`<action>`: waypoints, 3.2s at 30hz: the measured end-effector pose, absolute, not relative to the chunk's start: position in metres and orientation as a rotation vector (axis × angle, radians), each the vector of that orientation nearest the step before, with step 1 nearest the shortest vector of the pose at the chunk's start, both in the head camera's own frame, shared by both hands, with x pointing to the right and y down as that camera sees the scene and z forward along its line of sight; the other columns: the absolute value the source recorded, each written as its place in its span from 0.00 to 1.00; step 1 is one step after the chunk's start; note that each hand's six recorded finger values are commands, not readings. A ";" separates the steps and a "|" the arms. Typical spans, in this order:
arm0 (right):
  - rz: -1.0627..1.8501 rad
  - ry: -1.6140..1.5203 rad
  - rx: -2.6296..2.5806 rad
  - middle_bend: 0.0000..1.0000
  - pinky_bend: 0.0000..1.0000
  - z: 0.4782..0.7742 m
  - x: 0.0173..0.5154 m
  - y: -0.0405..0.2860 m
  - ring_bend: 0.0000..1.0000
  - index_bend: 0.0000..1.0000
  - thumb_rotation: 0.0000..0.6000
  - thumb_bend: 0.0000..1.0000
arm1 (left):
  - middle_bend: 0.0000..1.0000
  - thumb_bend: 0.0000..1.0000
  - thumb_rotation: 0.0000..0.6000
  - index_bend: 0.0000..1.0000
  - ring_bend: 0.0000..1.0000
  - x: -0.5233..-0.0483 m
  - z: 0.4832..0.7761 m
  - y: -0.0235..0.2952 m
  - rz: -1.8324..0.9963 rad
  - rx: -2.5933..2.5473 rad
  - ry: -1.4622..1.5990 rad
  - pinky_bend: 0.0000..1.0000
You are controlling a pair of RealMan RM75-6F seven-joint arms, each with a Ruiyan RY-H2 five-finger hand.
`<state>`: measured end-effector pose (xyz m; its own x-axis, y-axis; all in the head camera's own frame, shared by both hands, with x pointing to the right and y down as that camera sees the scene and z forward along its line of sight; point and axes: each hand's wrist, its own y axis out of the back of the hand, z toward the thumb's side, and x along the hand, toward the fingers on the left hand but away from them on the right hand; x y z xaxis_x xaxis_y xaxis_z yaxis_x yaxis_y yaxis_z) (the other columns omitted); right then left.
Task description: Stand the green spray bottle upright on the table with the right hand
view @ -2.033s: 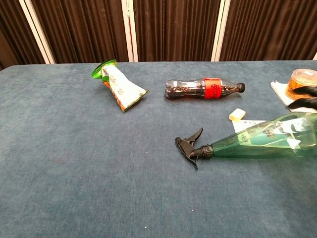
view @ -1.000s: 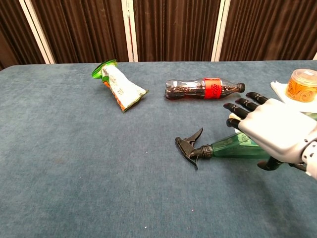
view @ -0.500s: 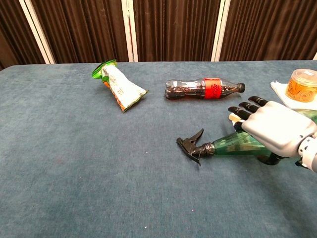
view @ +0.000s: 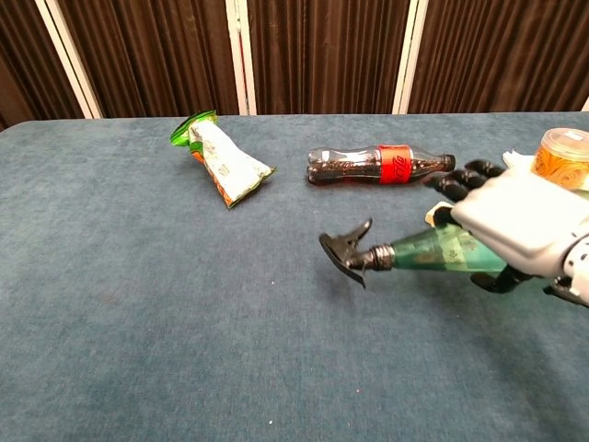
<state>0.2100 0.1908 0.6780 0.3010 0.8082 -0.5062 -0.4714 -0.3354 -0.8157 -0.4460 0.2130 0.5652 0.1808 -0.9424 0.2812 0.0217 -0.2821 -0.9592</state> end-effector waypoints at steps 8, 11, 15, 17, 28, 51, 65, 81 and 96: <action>1.280 -0.459 -1.450 0.03 0.00 0.639 0.196 0.184 0.00 0.81 1.00 0.48 | 0.00 0.01 1.00 0.00 0.00 -0.446 0.565 0.214 -1.260 -1.509 0.929 0.05; 1.261 -0.548 -1.540 0.04 0.00 0.626 0.192 0.179 0.00 0.82 1.00 0.46 | 0.00 0.01 1.00 0.00 0.00 -0.446 0.565 0.213 -1.260 -1.510 0.930 0.05; 1.227 -0.723 -1.743 0.06 0.00 0.611 0.189 0.169 0.00 0.84 1.00 0.46 | 0.00 0.01 1.00 0.00 0.00 -0.446 0.565 0.213 -1.253 -1.514 0.934 0.05; 1.202 -0.818 -1.848 0.07 0.00 0.605 0.189 0.165 0.00 0.84 1.00 0.46 | 0.00 0.01 1.00 0.00 0.00 -0.446 0.565 0.213 -1.253 -1.512 0.936 0.05; 0.968 -1.363 -2.421 0.08 0.00 0.579 0.206 0.138 0.00 0.85 1.00 0.44 | 0.00 0.01 1.00 0.00 0.00 -0.441 0.568 0.214 -1.256 -1.511 0.921 0.05; 0.316 -1.728 -2.600 0.08 0.00 0.585 0.223 0.158 0.00 0.85 1.00 0.44 | 0.00 0.01 1.00 0.00 0.00 -0.443 0.567 0.217 -1.269 -1.486 0.923 0.05; 0.356 -1.647 -2.559 0.07 0.00 0.602 0.210 0.173 0.00 0.80 1.00 0.41 | 0.00 0.01 1.00 0.00 0.00 -0.447 0.563 0.217 -1.267 -1.482 0.941 0.05; 0.475 -1.472 -2.556 0.00 0.00 0.596 0.204 0.172 0.00 0.01 1.00 0.11 | 0.00 0.01 1.00 0.00 0.00 -0.448 0.560 0.217 -1.259 -1.483 0.948 0.05; 0.605 -1.376 -2.481 0.00 0.00 0.576 0.211 0.167 0.00 0.00 1.00 0.07 | 0.00 0.01 1.00 0.00 0.00 -0.452 0.553 0.218 -1.243 -1.479 0.974 0.05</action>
